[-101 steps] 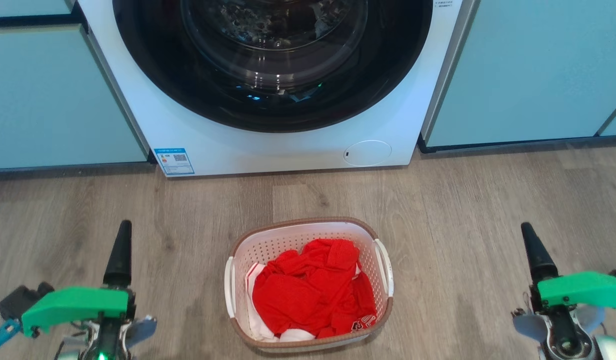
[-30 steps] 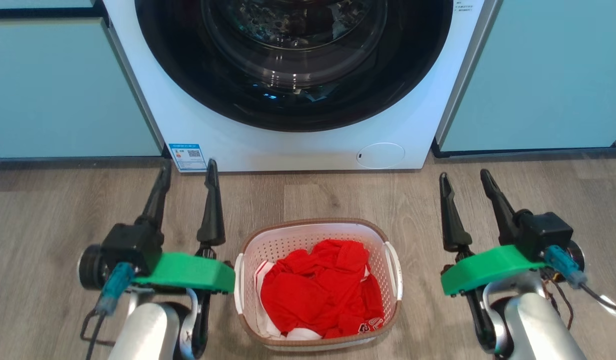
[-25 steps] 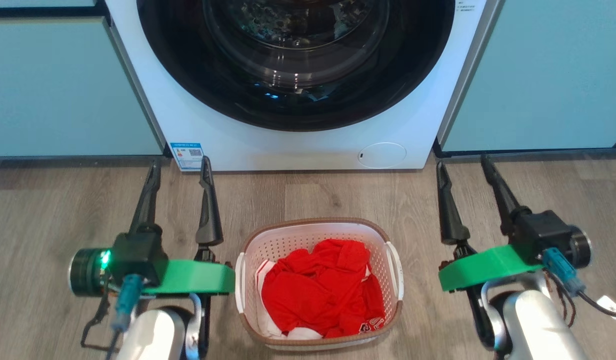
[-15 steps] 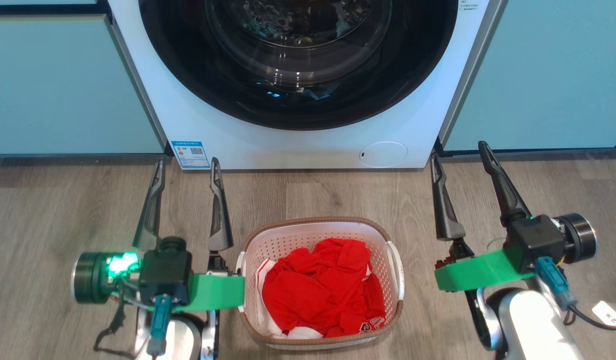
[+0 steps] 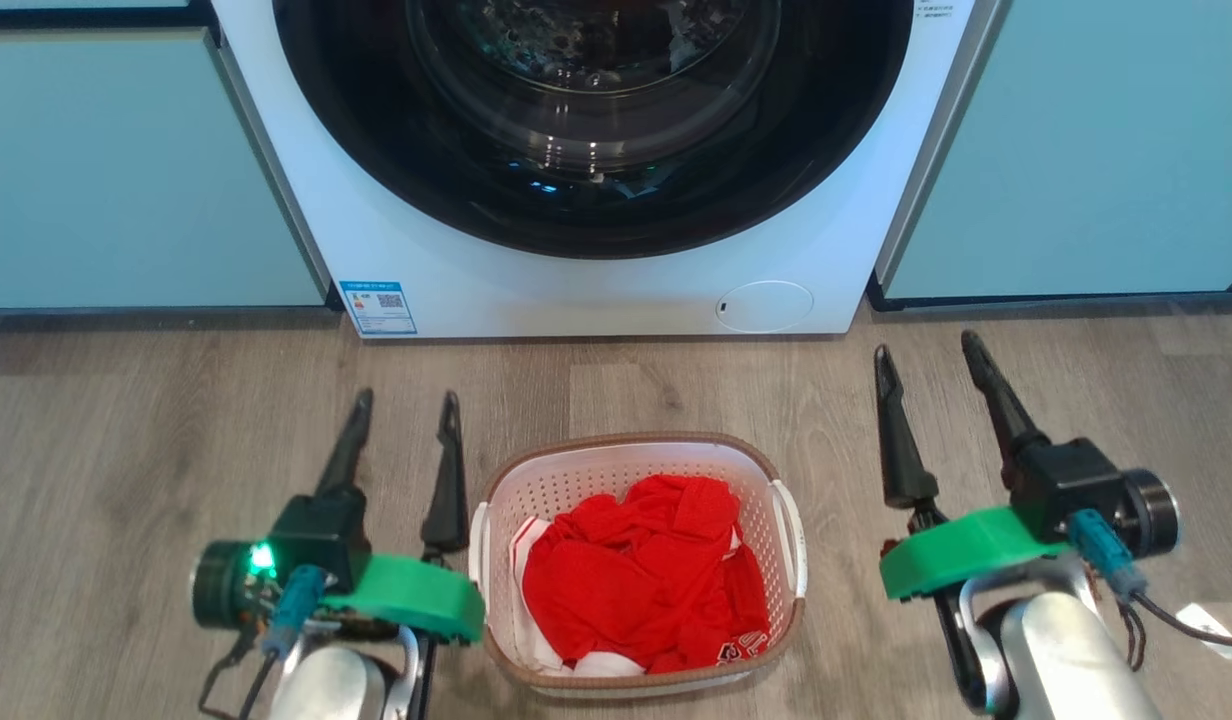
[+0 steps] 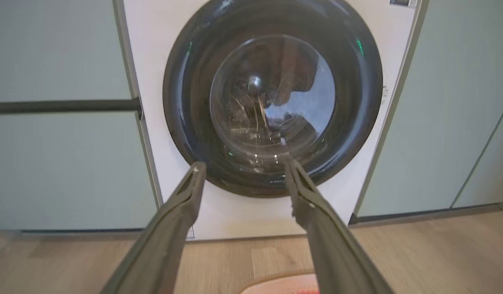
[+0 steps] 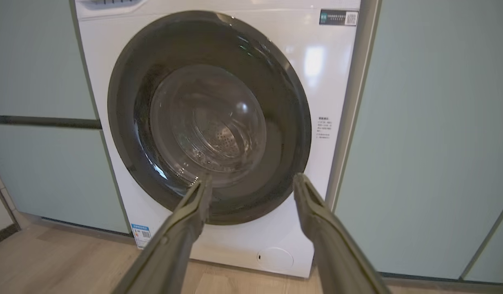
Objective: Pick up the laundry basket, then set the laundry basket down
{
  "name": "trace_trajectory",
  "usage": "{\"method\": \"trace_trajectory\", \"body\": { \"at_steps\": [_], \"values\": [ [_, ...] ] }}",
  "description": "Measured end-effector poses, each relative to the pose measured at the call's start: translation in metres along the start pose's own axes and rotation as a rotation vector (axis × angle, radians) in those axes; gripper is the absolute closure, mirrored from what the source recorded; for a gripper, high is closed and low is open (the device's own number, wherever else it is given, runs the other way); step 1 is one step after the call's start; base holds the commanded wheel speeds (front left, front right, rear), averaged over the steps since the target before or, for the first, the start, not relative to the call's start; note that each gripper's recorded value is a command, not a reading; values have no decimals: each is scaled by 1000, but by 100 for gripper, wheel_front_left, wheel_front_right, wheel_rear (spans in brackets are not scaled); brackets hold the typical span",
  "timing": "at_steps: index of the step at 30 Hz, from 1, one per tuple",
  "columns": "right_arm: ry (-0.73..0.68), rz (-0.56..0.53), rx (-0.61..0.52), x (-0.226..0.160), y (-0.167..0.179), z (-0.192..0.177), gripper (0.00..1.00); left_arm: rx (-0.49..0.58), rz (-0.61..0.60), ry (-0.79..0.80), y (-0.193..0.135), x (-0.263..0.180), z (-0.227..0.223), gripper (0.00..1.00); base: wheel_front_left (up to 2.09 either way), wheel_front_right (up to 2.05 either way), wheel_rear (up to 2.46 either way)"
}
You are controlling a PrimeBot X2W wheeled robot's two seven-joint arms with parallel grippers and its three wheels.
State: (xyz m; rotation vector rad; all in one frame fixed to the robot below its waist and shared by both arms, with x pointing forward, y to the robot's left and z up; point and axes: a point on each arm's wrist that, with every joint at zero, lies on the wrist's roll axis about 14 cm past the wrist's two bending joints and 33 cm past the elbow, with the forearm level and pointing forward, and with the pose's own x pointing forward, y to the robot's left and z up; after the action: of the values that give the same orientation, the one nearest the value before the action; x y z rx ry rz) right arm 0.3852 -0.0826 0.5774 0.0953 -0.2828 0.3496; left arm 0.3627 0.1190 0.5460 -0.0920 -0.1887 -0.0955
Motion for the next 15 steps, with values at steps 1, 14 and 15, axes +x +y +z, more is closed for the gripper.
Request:
{"method": "trace_trajectory", "body": {
  "at_steps": [1,14,15],
  "values": [
    [20,-5,2,-2,-1,-6,0,-5,-7,25,0,-1,-8,0,0,0,0],
    [152,-53,58,-17,-12,-48,0,-57,5,176,7,-13,-54,0,0,0,0],
    [157,-54,58,-17,-12,-49,0,-57,6,183,7,-14,-56,0,0,0,0]
  ]
}}
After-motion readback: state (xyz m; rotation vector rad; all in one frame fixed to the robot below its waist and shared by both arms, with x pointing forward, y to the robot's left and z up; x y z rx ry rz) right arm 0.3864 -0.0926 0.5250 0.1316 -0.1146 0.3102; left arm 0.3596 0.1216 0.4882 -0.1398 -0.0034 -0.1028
